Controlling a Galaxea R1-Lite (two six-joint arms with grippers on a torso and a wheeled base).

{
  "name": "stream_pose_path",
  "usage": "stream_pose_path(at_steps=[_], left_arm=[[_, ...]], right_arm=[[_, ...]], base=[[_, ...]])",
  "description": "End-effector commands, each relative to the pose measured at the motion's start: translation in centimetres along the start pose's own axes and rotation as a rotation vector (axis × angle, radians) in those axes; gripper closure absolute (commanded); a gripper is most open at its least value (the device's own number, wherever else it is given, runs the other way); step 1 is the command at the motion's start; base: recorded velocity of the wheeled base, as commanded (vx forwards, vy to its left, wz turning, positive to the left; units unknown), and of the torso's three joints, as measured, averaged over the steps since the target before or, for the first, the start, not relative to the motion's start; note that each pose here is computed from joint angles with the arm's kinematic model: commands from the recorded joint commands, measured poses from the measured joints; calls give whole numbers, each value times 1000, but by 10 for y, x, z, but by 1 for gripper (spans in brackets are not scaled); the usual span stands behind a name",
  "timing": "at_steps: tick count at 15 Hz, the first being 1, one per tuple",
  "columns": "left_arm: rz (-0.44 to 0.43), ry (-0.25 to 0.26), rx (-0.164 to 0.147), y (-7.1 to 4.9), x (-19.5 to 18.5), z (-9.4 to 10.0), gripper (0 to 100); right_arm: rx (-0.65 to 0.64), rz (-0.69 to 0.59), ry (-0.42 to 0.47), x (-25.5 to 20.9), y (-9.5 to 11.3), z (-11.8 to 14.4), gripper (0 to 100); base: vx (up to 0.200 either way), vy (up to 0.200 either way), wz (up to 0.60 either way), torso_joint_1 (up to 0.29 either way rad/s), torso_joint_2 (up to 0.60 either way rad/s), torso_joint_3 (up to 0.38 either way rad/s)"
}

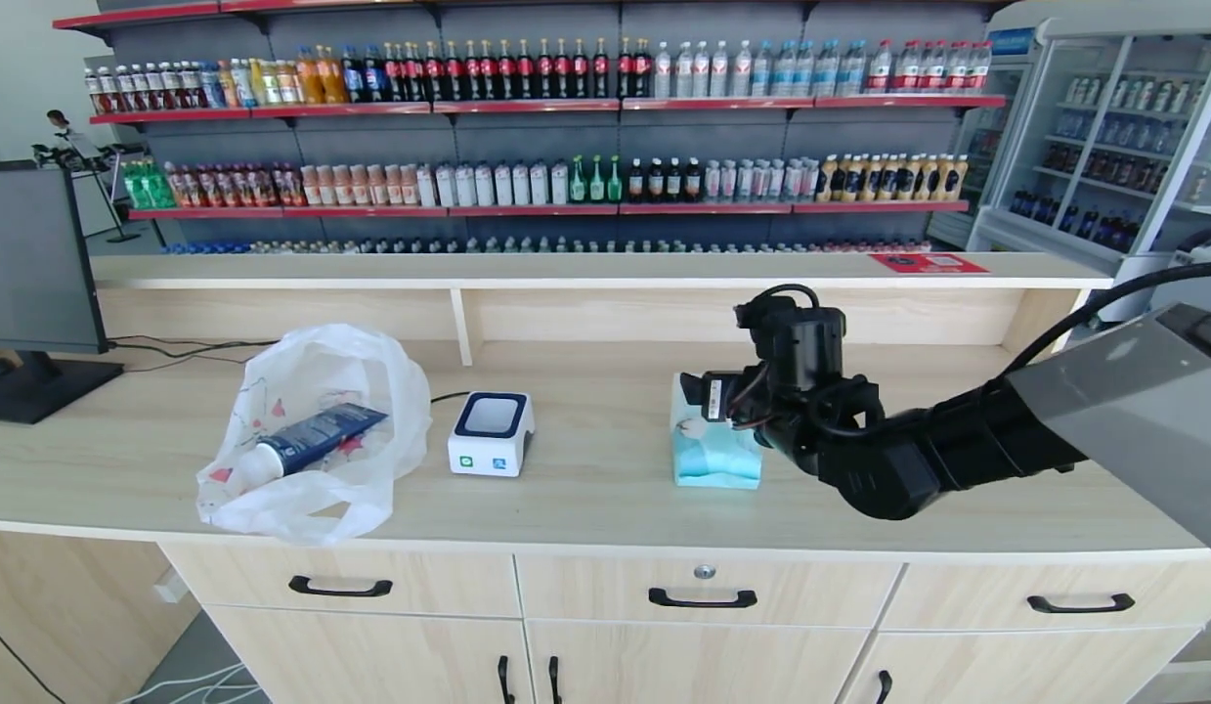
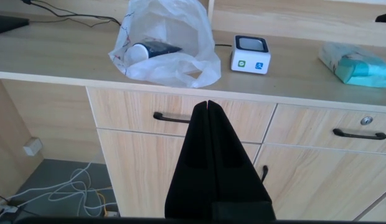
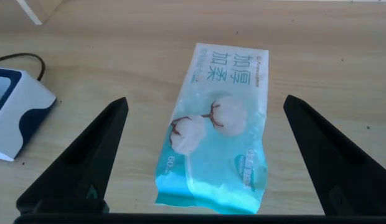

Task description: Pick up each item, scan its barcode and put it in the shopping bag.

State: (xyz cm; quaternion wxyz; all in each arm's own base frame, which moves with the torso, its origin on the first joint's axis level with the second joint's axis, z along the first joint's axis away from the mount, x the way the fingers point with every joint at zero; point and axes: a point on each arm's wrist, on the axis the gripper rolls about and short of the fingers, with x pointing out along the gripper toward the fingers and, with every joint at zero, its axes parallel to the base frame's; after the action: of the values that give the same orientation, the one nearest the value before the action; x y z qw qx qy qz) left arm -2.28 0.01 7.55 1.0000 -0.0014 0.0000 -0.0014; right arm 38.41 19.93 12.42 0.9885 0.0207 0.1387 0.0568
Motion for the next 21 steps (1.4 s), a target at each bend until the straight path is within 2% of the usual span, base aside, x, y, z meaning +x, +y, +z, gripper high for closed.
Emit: stream_pose_path(at_steps=[1, 3, 7, 8, 10, 13, 15, 21], left_arm=[[0, 0, 0, 0, 0, 0, 100], [0, 0, 0, 0, 0, 0, 100], [0, 0, 0, 0, 0, 0, 100], [0, 0, 0, 0, 0, 0, 100], [0, 0, 0, 0, 0, 0, 100], [0, 0, 0, 0, 0, 0, 100], [0, 0, 0, 0, 0, 0, 100], [0, 0, 0, 0, 0, 0, 100]], right_arm=[[-21, -12, 53, 15, -1, -16, 0], [-42, -17, 106, 23, -4, -19, 0], [-61, 8, 122, 40, -7, -4, 0], [-68, 1, 181, 43, -6, -2, 0], [-46, -10, 226, 51, -4, -2, 0], [-20, -9, 221, 67, -7, 2, 0], [-19, -9, 277, 67, -7, -2, 0], [14, -41, 334, 80, -14, -16, 0]], base=[[0, 0, 0, 0, 0, 0], [0, 0, 0, 0, 0, 0], [0, 0, 0, 0, 0, 0], [0, 0, 0, 0, 0, 0], [0, 0, 0, 0, 0, 0], [0, 0, 0, 0, 0, 0], [0, 0, 0, 0, 0, 0], [0, 0, 0, 0, 0, 0]])
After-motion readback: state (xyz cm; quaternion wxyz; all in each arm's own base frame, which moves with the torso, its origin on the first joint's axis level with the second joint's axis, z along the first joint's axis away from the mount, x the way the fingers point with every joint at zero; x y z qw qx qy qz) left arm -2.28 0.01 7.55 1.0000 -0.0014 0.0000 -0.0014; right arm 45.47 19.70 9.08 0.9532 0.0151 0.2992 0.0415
